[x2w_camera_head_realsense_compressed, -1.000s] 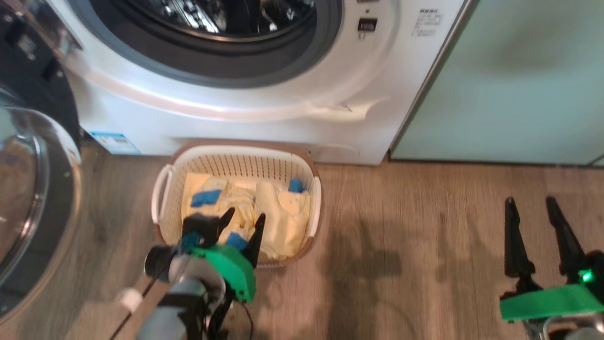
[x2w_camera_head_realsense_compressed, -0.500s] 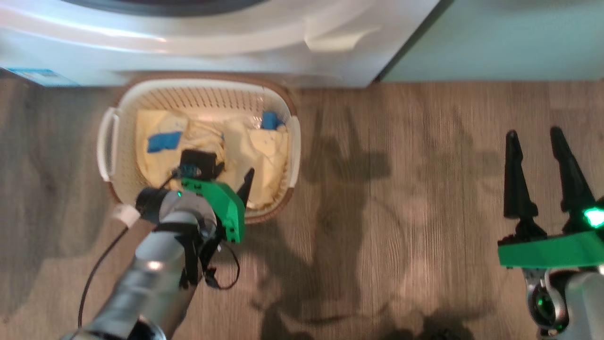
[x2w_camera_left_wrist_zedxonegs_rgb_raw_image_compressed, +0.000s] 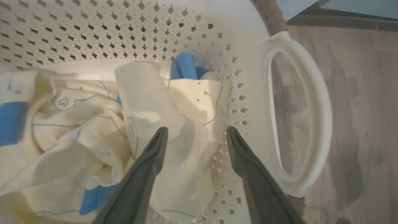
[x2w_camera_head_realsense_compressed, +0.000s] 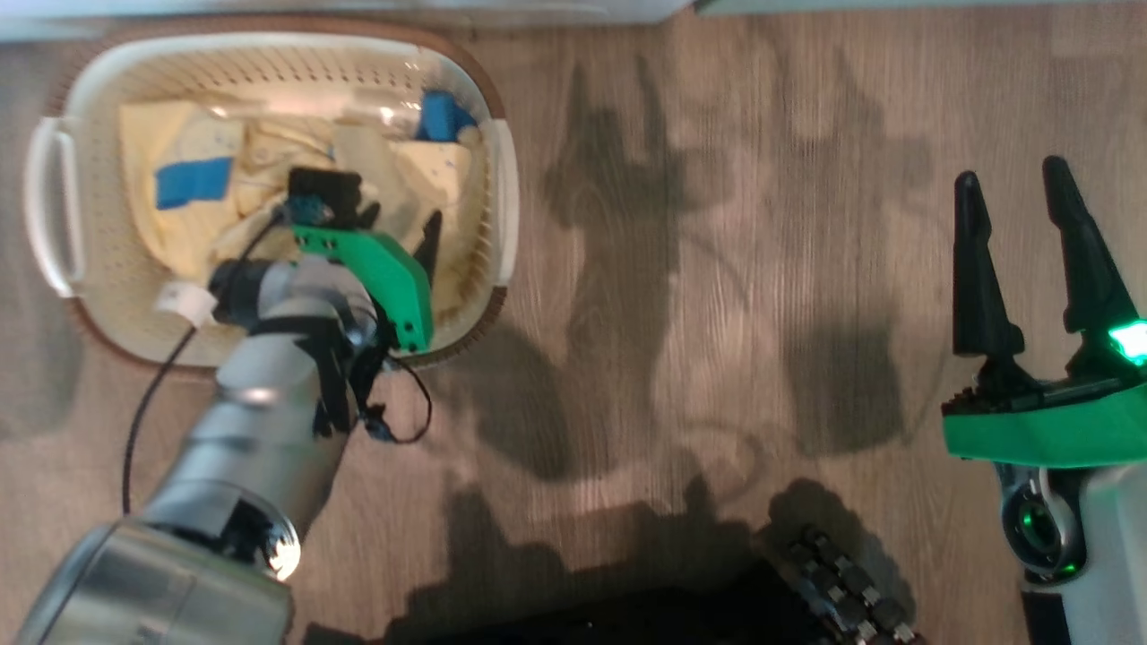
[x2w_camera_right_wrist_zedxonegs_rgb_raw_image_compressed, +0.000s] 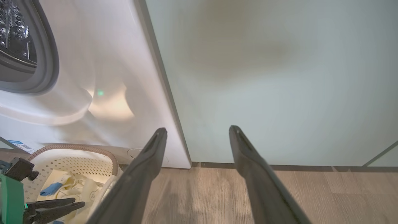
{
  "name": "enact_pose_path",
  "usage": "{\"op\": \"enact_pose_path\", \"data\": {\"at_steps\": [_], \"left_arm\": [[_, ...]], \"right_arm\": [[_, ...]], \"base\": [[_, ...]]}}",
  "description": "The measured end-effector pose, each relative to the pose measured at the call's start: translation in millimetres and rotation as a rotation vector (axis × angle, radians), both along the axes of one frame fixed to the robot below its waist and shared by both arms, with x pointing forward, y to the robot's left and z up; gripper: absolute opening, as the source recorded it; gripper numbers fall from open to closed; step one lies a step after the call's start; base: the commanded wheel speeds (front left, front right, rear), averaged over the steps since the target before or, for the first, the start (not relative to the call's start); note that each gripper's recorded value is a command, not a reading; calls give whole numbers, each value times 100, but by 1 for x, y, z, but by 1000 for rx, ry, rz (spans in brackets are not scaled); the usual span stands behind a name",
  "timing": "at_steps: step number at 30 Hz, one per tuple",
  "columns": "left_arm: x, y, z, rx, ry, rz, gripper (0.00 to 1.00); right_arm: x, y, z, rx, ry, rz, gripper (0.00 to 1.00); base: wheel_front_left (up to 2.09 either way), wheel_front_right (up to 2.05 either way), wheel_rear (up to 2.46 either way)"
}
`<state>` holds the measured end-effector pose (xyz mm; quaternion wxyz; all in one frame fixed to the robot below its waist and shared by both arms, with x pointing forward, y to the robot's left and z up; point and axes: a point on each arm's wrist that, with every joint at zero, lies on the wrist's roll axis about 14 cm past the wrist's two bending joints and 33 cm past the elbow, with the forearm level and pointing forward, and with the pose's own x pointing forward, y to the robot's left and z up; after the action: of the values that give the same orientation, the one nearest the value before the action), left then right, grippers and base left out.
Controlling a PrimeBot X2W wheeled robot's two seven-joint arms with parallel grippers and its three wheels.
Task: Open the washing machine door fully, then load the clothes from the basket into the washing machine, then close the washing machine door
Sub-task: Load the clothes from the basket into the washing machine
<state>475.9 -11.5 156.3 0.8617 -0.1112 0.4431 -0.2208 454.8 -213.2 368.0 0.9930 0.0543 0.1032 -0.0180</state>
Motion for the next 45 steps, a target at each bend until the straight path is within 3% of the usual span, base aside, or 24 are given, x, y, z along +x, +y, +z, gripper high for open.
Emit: {"op": "enact_pose_path", "data": {"at_steps": [10, 17, 18, 19, 20, 30, 45], "left_arm": [[-4, 1, -59, 62, 126, -24, 100], [-8, -11, -73, 68, 176, -51, 100], [-9, -11, -74, 71, 181, -53, 75], [-9, -11, -75, 75, 186, -56, 22], [-9, -12, -75, 79, 192, -59, 0], [-5, -4, -61, 87, 181, -40, 0], [33, 22, 23, 62, -124, 61, 0]], "right_arm": [[-1, -11, -25, 7, 59, -31, 100], [-7, -18, -32, -9, 88, -49, 100], [-7, -19, -32, -10, 90, -49, 100], [-7, -19, -32, -11, 90, -50, 100], [-7, -19, -32, -8, 88, -53, 100], [-2, -15, -24, 11, 57, -47, 100], [14, -2, 23, 11, -80, -7, 100]], "base": [[0, 0, 0], [0, 0, 0], [0, 0, 0], [0, 0, 0], [0, 0, 0], [0, 0, 0], [0, 0, 0]]}}
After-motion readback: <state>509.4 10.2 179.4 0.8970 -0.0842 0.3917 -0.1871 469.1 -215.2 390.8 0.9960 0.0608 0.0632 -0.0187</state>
